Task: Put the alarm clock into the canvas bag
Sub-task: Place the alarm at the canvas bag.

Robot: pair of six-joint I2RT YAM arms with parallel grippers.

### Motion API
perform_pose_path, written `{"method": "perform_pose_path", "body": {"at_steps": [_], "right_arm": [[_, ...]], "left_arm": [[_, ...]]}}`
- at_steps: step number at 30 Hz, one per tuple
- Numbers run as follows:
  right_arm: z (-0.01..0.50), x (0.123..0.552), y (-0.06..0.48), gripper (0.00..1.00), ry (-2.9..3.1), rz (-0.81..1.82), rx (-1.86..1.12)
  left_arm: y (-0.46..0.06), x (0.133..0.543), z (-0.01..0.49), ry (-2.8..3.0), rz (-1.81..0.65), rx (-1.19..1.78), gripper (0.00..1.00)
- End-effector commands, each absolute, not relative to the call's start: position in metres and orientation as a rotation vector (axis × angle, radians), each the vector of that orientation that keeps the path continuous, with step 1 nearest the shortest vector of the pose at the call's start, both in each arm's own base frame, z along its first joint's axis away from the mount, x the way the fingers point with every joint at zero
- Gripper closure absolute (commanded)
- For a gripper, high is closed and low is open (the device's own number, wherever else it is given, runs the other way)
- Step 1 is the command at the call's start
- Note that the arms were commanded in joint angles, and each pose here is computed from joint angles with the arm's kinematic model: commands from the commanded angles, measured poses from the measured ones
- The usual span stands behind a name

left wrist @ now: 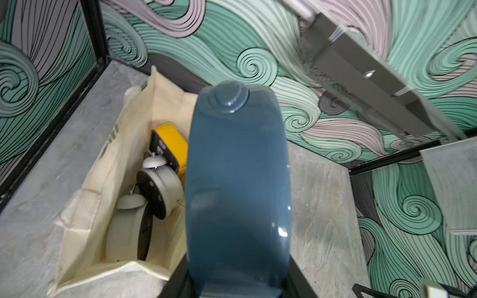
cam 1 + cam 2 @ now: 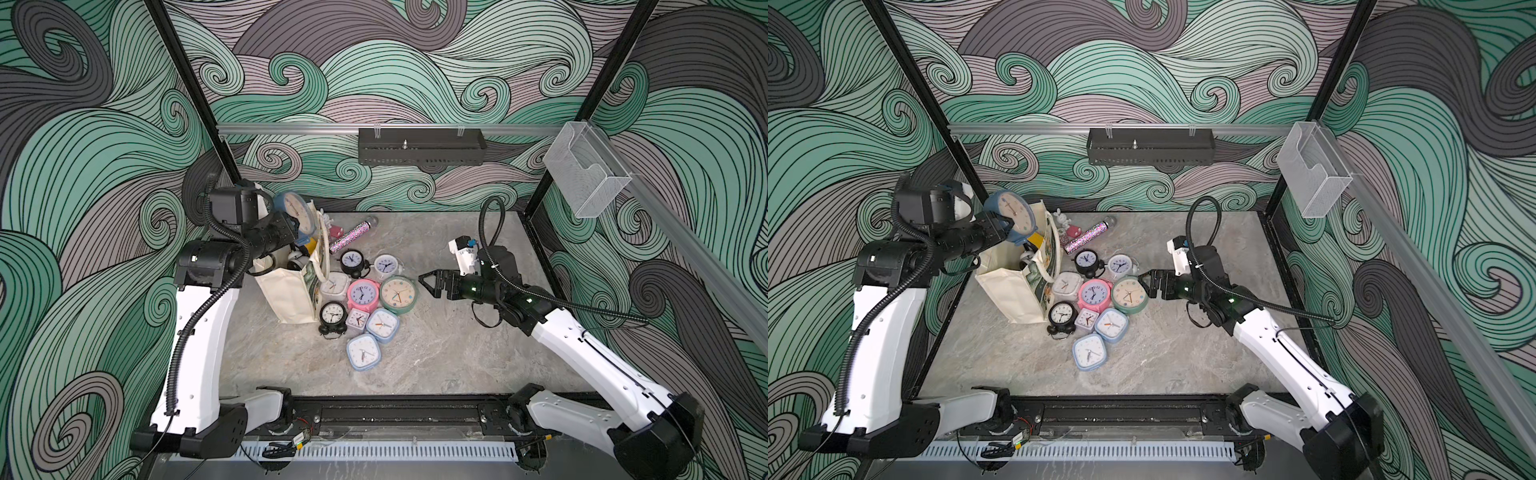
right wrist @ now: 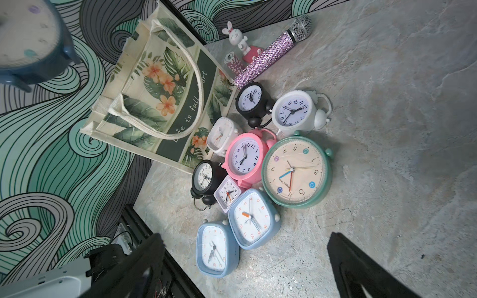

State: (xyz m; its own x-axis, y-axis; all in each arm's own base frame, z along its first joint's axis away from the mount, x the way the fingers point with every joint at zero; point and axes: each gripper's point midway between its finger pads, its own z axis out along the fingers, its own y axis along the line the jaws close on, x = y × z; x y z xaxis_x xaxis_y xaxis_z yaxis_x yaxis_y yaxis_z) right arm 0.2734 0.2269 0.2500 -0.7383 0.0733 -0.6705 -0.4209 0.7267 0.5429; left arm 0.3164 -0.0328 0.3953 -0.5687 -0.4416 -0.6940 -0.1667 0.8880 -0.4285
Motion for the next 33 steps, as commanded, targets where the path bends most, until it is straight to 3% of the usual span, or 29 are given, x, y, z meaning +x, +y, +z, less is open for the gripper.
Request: {"method": "perform_pose_path", "body": {"at_steps": [1,15,23,33], "right_arm": [[0.256,0.265,0.238,0.0,2.203,1.01,-0.311],[0.249,0.254,0.255,0.0,2.199,1.083,-0.386],[0.24,0.25,0.253,0.0,2.225,1.072,-0.391],[0.232,0.251,0.255,0.0,2.248,1.066,-0.4]], "left_arm": [[-0.023,0.313,0.368,2.275,-0.377,-0.452,0.7],[-0.005,0.34,0.289,2.45,-0.331,-0.522,0.7],[-0.007,0.328,0.247,2.595,-0.322,-0.522,0.69],[-0.002,0.316,0.216,2.699,-0.257,-0.545,0.61]]}}
